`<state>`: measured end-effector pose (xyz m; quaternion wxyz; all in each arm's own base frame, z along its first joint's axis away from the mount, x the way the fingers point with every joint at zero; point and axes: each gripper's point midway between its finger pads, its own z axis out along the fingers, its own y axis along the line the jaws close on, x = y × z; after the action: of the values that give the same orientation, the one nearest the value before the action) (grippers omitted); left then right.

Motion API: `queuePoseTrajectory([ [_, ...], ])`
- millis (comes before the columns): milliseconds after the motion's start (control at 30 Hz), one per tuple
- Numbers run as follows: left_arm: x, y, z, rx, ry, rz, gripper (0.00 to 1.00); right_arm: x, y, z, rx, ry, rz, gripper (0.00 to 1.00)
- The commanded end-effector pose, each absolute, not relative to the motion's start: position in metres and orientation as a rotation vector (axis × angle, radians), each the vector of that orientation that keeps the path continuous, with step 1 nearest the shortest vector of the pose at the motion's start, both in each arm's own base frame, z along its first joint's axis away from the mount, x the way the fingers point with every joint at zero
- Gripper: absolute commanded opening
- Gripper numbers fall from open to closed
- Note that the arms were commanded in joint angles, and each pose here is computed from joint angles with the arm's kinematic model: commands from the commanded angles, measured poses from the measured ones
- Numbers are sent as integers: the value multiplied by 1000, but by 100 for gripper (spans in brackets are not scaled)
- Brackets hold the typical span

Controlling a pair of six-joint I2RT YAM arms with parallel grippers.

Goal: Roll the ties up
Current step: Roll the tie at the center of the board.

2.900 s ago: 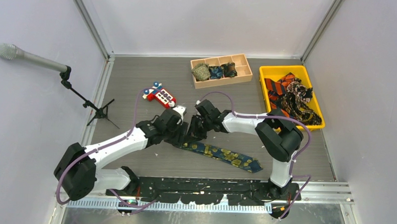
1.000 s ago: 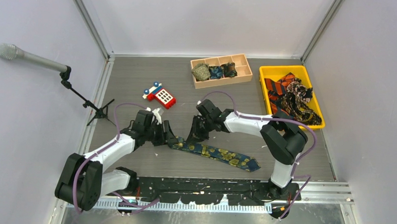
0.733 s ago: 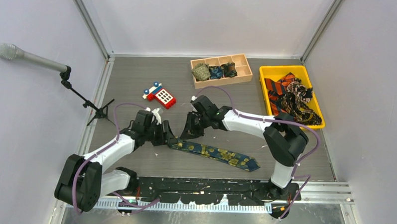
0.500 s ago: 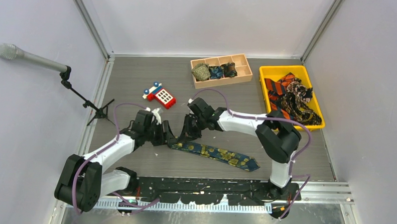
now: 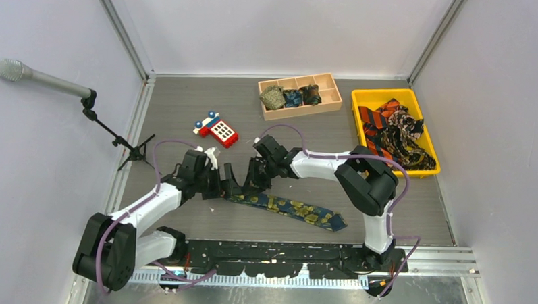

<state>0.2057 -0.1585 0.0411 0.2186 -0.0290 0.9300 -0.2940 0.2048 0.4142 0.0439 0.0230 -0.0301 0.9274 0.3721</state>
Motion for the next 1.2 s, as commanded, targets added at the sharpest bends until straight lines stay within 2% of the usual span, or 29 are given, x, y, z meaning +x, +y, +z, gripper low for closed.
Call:
queuePoseTrajectory([
  [0, 217, -155, 58, -64, 2523, -776, 85, 205, 416, 34, -88, 2875, 1145, 14],
  [100, 215, -154, 56, -70, 2527, -771, 84, 205, 415, 32, -84, 2879, 1143, 15],
  [633, 206, -160, 43, -75, 2571, -831, 63, 203, 415, 21, -70, 2895, 1142, 15],
  [967, 209, -156, 45, -51, 2575, -760, 44, 203, 414, 33, -98, 2881, 1149, 15],
  [1167, 211, -154, 49, -2, 2584, -661, 41, 203, 407, 44, -118, 2868, 1112, 15],
])
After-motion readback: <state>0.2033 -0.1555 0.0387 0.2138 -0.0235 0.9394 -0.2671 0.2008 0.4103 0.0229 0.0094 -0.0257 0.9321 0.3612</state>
